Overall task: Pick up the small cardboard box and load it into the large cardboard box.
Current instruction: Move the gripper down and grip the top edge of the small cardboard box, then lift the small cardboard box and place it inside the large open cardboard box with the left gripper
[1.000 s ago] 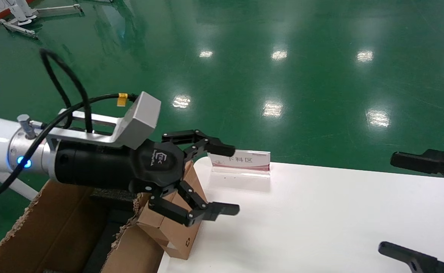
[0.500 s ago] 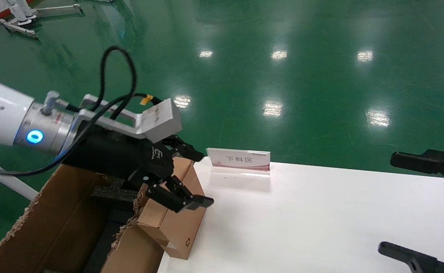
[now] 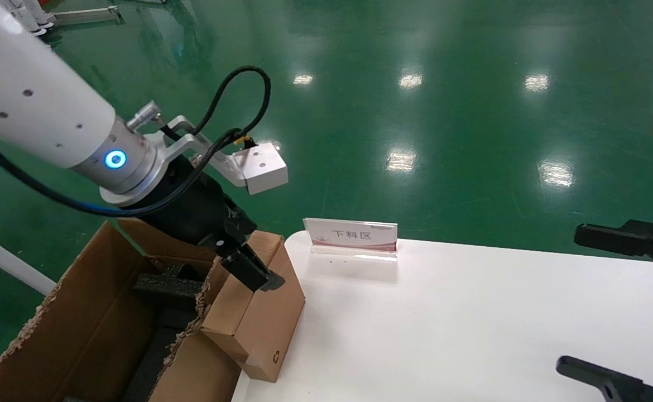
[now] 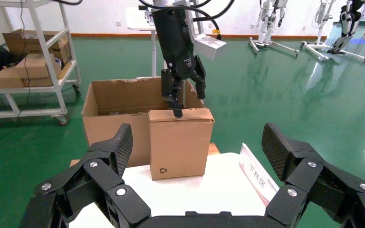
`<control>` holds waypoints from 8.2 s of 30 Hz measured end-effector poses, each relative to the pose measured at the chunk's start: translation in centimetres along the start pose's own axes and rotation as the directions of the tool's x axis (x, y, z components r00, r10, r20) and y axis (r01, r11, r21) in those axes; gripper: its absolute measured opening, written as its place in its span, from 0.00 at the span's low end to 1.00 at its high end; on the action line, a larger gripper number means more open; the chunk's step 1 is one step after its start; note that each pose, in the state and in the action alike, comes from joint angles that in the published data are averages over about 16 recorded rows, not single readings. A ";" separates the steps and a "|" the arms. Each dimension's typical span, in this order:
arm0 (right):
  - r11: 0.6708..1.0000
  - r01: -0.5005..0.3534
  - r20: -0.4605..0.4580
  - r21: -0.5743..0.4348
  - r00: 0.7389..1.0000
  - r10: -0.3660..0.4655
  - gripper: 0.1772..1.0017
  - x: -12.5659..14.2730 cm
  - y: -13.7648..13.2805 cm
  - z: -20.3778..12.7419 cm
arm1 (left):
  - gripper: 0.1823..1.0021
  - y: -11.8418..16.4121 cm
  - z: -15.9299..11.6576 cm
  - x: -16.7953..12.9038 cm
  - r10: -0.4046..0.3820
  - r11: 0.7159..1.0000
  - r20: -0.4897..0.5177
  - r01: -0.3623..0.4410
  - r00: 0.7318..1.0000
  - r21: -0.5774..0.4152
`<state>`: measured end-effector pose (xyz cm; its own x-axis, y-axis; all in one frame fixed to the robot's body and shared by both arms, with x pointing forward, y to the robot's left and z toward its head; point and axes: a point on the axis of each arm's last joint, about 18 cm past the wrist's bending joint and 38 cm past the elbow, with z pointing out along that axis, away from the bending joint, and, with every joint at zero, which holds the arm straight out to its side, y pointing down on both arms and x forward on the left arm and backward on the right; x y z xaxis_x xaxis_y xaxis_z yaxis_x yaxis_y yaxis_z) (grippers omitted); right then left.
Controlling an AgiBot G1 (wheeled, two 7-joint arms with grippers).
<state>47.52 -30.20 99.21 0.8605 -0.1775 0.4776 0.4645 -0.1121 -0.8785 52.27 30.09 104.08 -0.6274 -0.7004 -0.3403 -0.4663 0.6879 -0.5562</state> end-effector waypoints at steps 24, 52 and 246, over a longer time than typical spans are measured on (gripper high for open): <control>1.000 0.000 0.000 0.000 1.000 0.000 0.99 0.0 0.0 0.0 | 0.99 1.7 0.7 0.2 -0.275 0.940 0.096 0.288 0.957 -0.180; 1.000 0.000 0.000 0.000 1.000 0.000 0.99 0.0 0.0 0.0 | 0.99 3.1 4.8 -0.4 -0.353 0.913 0.106 0.367 0.930 -0.179; 1.000 0.000 -0.001 0.000 1.000 0.000 0.99 0.0 0.0 0.0 | 0.12 19.5 -5.7 -9.0 -0.544 0.732 0.500 0.672 0.674 -0.111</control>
<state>47.53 -30.21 99.21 0.8604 -0.1781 0.4775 0.4643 -0.1121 -0.8785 45.26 50.92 100.63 0.1424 -0.9413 -0.3061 -0.8324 0.0535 -0.5516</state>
